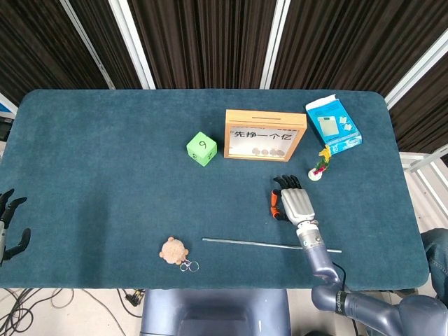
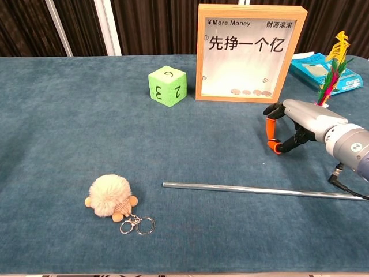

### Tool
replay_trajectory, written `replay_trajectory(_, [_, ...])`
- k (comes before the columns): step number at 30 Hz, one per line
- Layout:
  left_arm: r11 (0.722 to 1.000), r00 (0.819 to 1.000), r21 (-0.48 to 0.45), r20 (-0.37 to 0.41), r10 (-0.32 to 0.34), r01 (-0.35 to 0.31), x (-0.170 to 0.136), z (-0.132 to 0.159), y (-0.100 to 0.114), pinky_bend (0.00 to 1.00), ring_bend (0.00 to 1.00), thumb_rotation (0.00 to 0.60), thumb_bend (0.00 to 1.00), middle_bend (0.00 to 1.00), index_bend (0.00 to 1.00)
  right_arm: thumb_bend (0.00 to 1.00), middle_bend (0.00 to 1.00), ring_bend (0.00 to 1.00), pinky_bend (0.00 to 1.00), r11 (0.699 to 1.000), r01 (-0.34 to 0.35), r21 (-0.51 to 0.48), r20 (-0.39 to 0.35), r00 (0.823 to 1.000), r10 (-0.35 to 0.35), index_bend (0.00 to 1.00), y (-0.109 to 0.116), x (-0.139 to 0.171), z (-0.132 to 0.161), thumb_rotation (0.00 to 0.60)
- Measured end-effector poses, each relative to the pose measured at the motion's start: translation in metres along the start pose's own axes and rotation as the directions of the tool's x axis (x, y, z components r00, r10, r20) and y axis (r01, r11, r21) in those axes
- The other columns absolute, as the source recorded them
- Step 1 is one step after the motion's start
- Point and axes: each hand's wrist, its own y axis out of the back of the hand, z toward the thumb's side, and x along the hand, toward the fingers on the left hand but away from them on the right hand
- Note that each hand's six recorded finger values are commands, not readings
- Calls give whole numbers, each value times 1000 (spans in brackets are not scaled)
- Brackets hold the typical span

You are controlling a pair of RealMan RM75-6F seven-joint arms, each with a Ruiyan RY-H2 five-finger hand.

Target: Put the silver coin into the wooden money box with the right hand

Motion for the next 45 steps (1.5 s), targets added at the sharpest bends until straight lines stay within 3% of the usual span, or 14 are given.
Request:
replay_trajectory(5, [1000, 1000, -3, 0, 0, 0, 0, 0, 0, 128, 0, 600, 436, 15, 187, 486, 171, 96, 1000, 1000, 12, -3, -6, 1000, -12, 714, 7, 1, 1, 600])
replay_trajectory(11, [1000, 1000, -5, 3, -4, 4, 0, 0, 0, 129, 0, 600, 436, 15, 188, 486, 171, 96, 1000, 998, 40, -41, -44, 998, -42, 714, 31, 8, 11, 600])
replay_trajectory(18, [1000, 1000, -11, 6, -6, 6, 0, 1, 0, 138, 0, 600, 436, 15, 188, 486, 171, 96, 1000, 993, 30, -115, -87, 995, -40, 714, 92, 18, 33, 600])
replay_trajectory(27, [1000, 1000, -20, 5, -7, 7, 0, 0, 0, 148, 0, 600, 436, 15, 189, 486, 171, 86, 995, 994, 5, -114, -11, 1000, -6, 714, 173, -3, 34, 600])
replay_trajectory(28, [1000, 1000, -23, 3, -6, 6, 0, 0, 0, 150, 0, 600, 436, 15, 189, 486, 171, 86, 925, 993, -1, -115, -4, 1000, 1, 714, 179, -6, 35, 600])
replay_trajectory(30, [1000, 1000, -28, -1, -6, 6, 1, -1, 0, 154, 0, 600, 436, 15, 189, 486, 171, 86, 375, 993, -18, -120, 6, 1000, 19, 714, 194, -15, 41, 600])
replay_trajectory(32, [999, 1000, -35, -7, -7, 7, 1, -2, 0, 154, 0, 600, 436, 15, 189, 486, 171, 86, 15, 992, -35, -118, 5, 999, 36, 714, 207, -23, 49, 600])
replay_trajectory(39, [999, 1000, -49, -26, -13, 12, 5, -5, 0, 155, 0, 600, 436, 15, 189, 487, 171, 83, 0, 999, -14, -44, 7, 1000, 14, 714, 262, -64, 70, 600])
replay_trajectory(45, [998, 999, -50, -38, -25, 23, 8, -5, -1, 155, 0, 600, 436, 15, 189, 487, 157, 54, 0, 1000, -13, -3, 12, 1000, 13, 714, 285, -89, 78, 600])
